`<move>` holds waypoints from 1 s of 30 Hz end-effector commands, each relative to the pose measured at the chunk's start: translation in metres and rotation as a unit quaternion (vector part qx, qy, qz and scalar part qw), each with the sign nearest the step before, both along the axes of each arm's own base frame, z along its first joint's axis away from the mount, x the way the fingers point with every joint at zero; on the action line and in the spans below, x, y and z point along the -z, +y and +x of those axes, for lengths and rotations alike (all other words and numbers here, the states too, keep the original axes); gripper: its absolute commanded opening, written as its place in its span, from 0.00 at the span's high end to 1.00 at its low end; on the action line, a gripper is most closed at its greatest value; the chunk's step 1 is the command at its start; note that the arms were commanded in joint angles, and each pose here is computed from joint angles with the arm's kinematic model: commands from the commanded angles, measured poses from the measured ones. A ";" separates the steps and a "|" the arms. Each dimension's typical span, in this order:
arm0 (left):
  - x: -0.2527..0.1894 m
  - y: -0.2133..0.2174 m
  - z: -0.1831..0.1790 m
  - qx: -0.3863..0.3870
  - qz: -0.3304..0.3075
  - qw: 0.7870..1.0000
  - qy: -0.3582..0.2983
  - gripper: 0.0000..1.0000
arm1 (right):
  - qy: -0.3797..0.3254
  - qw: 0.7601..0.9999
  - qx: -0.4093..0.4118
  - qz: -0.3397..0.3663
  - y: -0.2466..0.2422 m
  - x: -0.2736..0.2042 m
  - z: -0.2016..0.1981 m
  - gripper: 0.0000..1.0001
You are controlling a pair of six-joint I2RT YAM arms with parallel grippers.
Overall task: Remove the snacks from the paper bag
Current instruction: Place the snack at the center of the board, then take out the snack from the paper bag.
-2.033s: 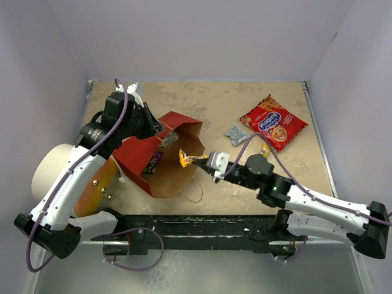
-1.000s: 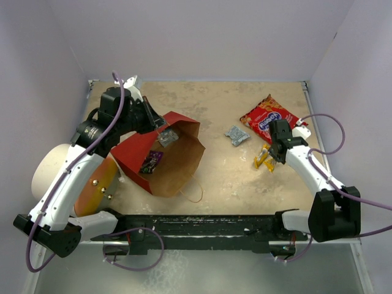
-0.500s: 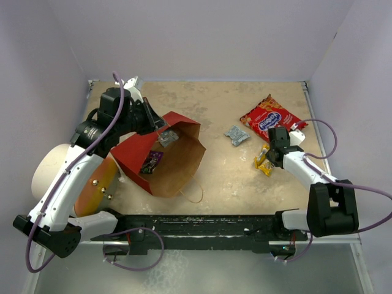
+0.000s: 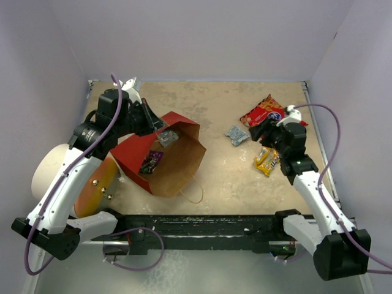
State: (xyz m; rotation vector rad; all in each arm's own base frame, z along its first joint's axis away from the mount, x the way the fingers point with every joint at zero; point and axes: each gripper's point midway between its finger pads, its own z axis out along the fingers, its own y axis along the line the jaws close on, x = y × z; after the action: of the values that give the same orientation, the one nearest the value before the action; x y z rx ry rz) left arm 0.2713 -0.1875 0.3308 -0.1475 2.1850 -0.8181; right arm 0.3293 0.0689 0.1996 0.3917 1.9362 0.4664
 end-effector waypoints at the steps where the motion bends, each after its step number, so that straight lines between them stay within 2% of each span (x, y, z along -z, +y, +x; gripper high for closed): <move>1: -0.012 0.005 -0.002 -0.004 -0.007 1.000 -0.021 0.99 | -0.183 0.938 -0.291 -0.047 0.101 -0.056 -0.020 0.32; 3: -0.011 0.005 -0.003 -0.004 -0.005 1.000 -0.017 0.99 | -0.253 0.879 -0.385 -0.122 0.141 -0.066 -0.043 0.32; 5: -0.010 0.005 -0.004 -0.004 -0.005 1.000 -0.015 0.99 | -0.318 0.803 -0.466 -0.195 0.178 -0.067 -0.071 0.31; 9: -0.010 0.006 -0.006 -0.002 -0.002 1.000 -0.011 0.99 | -0.412 0.648 -0.577 -0.279 0.228 -0.054 -0.117 0.30; 11: -0.010 0.006 -0.007 -0.002 -0.001 1.000 -0.009 0.99 | -0.436 0.593 -0.604 -0.306 0.247 -0.045 -0.129 0.29; 15: -0.007 0.007 -0.010 0.000 -0.001 1.000 -0.002 0.99 | -0.467 0.506 -0.632 -0.356 0.287 -0.028 -0.138 0.30; 17: -0.007 0.007 -0.012 0.002 -0.001 1.000 0.003 0.99 | -0.483 0.473 -0.635 -0.374 0.306 -0.023 -0.136 0.32; 23: -0.005 0.007 -0.017 0.004 0.001 1.000 0.015 1.00 | -0.512 0.408 -0.645 -0.394 0.358 -0.003 -0.120 0.36; 26: -0.007 0.008 -0.019 0.006 0.003 1.000 0.017 1.00 | -0.520 0.384 -0.647 -0.405 0.379 0.010 -0.108 0.37; 30: -0.010 0.008 -0.022 0.011 0.002 1.000 0.018 1.00 | -0.512 0.365 -0.658 -0.415 0.398 0.036 -0.094 0.38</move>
State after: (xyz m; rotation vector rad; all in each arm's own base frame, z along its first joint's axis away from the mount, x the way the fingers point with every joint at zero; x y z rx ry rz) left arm 0.2522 -0.1811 0.3141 -0.1585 2.2960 -0.7901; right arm 0.2240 0.4406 0.1472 -1.8851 0.6845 0.4617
